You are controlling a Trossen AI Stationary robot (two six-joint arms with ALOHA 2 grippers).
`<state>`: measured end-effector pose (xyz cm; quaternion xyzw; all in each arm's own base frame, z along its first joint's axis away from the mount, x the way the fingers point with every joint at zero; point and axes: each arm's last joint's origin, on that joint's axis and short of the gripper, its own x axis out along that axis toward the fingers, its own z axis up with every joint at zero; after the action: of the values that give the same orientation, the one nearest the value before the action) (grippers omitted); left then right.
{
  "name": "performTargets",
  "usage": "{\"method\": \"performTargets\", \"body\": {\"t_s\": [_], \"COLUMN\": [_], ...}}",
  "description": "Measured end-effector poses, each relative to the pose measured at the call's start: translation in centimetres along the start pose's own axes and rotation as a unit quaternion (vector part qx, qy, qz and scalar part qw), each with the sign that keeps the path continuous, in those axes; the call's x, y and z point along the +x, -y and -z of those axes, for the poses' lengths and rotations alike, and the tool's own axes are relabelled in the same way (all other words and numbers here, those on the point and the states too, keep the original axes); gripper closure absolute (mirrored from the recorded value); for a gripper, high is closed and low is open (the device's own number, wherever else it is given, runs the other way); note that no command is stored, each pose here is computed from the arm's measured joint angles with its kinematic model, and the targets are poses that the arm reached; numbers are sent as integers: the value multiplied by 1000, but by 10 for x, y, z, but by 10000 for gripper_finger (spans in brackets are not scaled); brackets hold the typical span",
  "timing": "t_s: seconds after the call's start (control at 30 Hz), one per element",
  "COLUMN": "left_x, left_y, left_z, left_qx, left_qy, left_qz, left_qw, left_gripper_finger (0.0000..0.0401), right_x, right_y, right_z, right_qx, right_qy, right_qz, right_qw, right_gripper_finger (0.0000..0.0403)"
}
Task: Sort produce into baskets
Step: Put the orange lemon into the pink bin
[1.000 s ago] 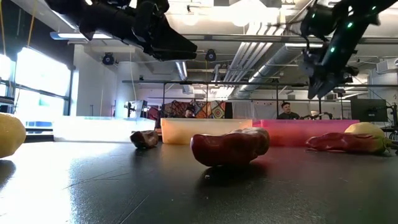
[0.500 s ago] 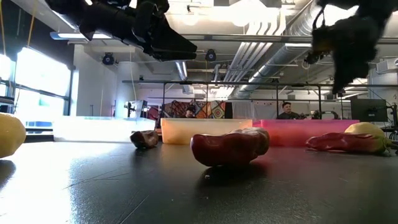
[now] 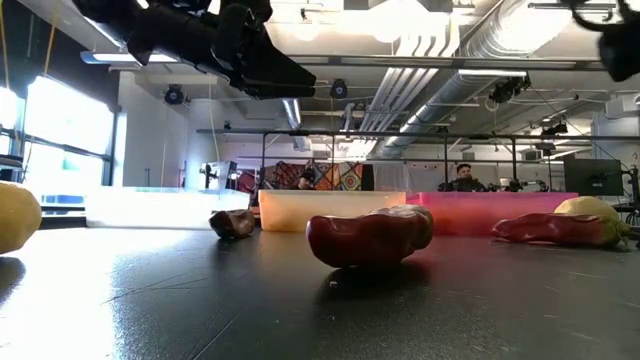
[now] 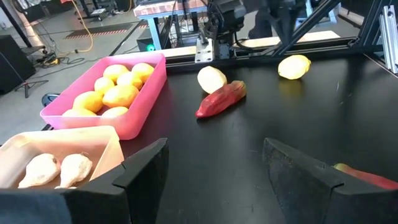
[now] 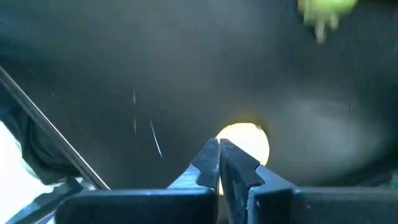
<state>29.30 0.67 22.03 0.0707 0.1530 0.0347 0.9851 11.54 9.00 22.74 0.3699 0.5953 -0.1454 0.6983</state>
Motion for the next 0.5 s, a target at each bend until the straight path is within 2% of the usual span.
{"method": "performTargets", "body": {"t_s": [0.3, 0.5], "left_x": [0, 0], "left_y": [0, 0], "left_z": [0, 0], "left_qx": [-1, -1], "left_qy": [0, 0], "left_qz": [0, 0], "left_qw": [1000, 1000], "left_gripper_finger": [153, 153], "right_x": [21, 28], "right_y": [-10, -13], "right_z": [23, 25], "right_qx": [39, 60], "right_qy": [-72, -82], "right_qz": [65, 81], "right_qw": [994, 991], "right_gripper_finger": [403, 402]}}
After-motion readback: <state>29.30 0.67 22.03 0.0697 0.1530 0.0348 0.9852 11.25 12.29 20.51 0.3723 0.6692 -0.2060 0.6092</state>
